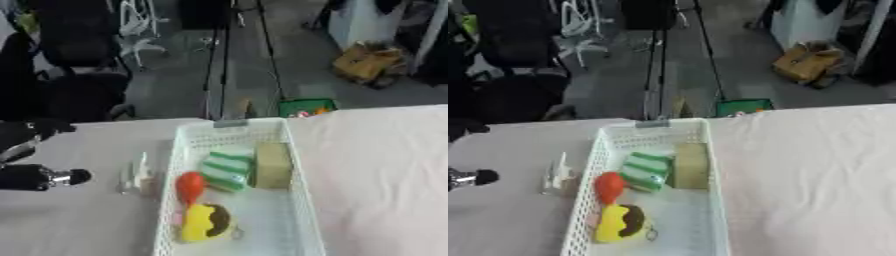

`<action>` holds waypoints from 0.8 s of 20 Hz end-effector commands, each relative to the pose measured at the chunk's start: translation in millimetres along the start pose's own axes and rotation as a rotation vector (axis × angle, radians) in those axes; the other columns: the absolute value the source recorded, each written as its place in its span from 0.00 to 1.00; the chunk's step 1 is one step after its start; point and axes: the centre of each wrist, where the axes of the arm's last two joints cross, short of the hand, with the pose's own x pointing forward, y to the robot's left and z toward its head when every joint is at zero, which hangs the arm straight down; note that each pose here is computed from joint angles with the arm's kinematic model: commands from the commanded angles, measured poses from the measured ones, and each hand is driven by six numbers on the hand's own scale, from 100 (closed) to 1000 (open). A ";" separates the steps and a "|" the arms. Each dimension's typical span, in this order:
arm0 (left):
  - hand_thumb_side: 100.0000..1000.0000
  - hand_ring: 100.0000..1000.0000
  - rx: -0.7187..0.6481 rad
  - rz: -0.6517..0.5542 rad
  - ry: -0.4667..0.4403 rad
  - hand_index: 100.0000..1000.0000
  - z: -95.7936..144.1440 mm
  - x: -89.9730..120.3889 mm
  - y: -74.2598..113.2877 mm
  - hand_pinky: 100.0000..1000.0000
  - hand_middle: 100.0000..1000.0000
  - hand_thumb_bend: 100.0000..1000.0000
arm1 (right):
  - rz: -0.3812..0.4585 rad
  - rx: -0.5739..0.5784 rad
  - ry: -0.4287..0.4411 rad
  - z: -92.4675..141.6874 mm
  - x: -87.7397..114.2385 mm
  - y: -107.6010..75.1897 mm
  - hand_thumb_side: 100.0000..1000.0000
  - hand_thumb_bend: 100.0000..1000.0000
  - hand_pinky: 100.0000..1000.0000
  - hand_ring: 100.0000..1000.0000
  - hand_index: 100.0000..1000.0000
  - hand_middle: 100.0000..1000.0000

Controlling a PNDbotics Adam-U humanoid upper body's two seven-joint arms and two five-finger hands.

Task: Pick up objects on the table and place them in the box.

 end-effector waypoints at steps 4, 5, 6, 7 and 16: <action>0.95 1.00 -0.011 0.086 0.050 1.00 -14.8 -10.9 4.9 1.00 0.96 0.77 | -0.008 0.002 -0.033 -8.5 3.0 -1.7 1.00 0.00 0.82 0.89 0.80 0.82; 0.94 1.00 -0.017 0.108 0.060 1.00 -17.2 -11.2 4.2 1.00 0.96 0.76 | -0.007 0.002 -0.032 -8.3 3.0 -1.8 1.00 0.00 0.82 0.89 0.80 0.82; 0.94 1.00 -0.025 0.132 0.066 1.00 -19.7 -10.5 2.6 1.00 0.96 0.76 | -0.006 0.002 -0.031 -8.2 2.9 -1.9 1.00 0.00 0.82 0.89 0.80 0.82; 0.94 1.00 -0.031 0.150 0.068 1.00 -21.7 -8.9 1.6 1.00 0.96 0.76 | -0.005 0.001 -0.030 -8.0 2.8 -2.0 1.00 0.00 0.82 0.89 0.80 0.82; 0.93 1.00 -0.042 0.181 0.086 1.00 -38.9 3.4 -8.6 1.00 0.97 0.78 | -0.006 0.003 -0.019 -6.2 3.4 -1.1 1.00 0.00 0.82 0.89 0.80 0.82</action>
